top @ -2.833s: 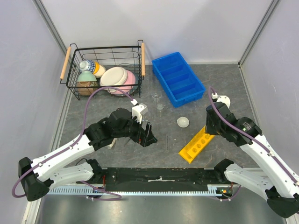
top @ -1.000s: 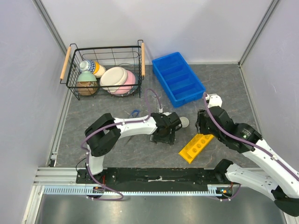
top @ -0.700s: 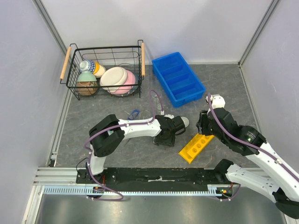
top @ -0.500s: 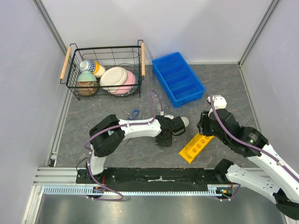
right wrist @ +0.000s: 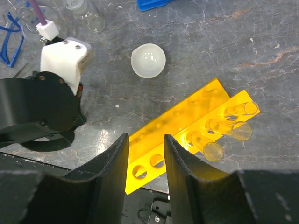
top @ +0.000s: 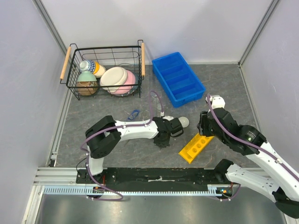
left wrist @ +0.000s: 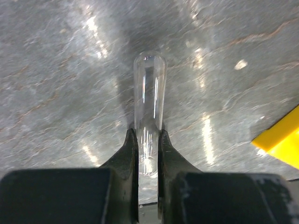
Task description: Organize the chemistry lab equipment
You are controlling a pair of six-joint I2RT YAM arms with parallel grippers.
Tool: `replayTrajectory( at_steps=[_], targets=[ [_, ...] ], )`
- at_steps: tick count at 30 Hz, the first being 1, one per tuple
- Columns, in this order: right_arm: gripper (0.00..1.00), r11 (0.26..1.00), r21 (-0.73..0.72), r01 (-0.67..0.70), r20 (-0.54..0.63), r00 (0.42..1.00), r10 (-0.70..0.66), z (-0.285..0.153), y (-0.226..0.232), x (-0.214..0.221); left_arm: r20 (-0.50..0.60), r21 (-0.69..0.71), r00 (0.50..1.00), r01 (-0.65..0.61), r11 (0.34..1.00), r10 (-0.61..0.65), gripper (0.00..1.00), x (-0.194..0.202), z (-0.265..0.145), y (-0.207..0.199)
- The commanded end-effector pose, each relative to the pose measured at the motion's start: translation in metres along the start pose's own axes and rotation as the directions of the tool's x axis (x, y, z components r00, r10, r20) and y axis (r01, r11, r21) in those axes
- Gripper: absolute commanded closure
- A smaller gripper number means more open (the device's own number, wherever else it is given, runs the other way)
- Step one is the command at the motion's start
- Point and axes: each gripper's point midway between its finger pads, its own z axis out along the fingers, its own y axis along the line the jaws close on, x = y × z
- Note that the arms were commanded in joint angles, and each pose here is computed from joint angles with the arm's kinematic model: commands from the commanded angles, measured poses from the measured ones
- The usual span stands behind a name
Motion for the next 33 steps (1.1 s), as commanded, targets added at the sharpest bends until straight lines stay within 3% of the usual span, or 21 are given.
replayTrajectory(
  at_steps=[1, 6, 13, 19, 20, 27, 30, 33],
  targets=[
    [0.56, 1.0, 0.008, -0.008, 0.047, 0.999, 0.008, -0.018, -0.002, -0.021, 0.086, 0.026, 0.987, -0.135, 0.99, 0.132, 0.98, -0.011, -0.031, 0.012],
    [0.54, 0.998, -0.062, 0.022, 0.048, 0.999, -0.019, -0.029, 0.007, -0.027, 0.163, 0.147, 0.945, -0.308, 0.94, 0.284, 0.98, -0.017, -0.077, 0.008],
    [0.52, 0.94, -0.328, 0.099, 0.024, 0.995, -0.097, -0.058, 0.045, -0.023, 0.354, 0.349, 0.863, -0.479, 0.805, 0.361, 0.98, -0.017, -0.151, -0.004],
    [0.46, 0.784, -0.609, 0.122, 0.038, 0.991, -0.126, -0.101, 0.085, -0.015, 0.486, 0.555, 0.797, -0.598, 0.578, 0.359, 0.98, 0.01, -0.213, -0.019],
    [0.45, 0.764, -0.634, 0.121, 0.043, 0.992, -0.122, -0.105, 0.09, -0.017, 0.519, 0.594, 0.78, -0.623, 0.508, 0.35, 0.98, 0.017, -0.229, -0.023],
    [0.42, 0.582, -0.809, 0.087, 0.021, 0.993, -0.119, -0.14, 0.122, -0.014, 0.632, 0.677, 0.703, -0.706, 0.209, 0.326, 0.98, 0.046, -0.28, -0.035],
    [0.4, 0.541, -0.838, 0.072, 0.023, 0.995, -0.098, -0.148, 0.128, -0.017, 0.662, 0.692, 0.681, -0.716, 0.095, 0.314, 0.98, 0.058, -0.295, -0.037],
    [0.39, 0.533, -0.845, 0.052, 0.009, 0.997, -0.082, -0.148, 0.131, -0.017, 0.679, 0.694, 0.666, -0.72, 0.025, 0.308, 0.98, 0.066, -0.303, -0.037]
  ],
)
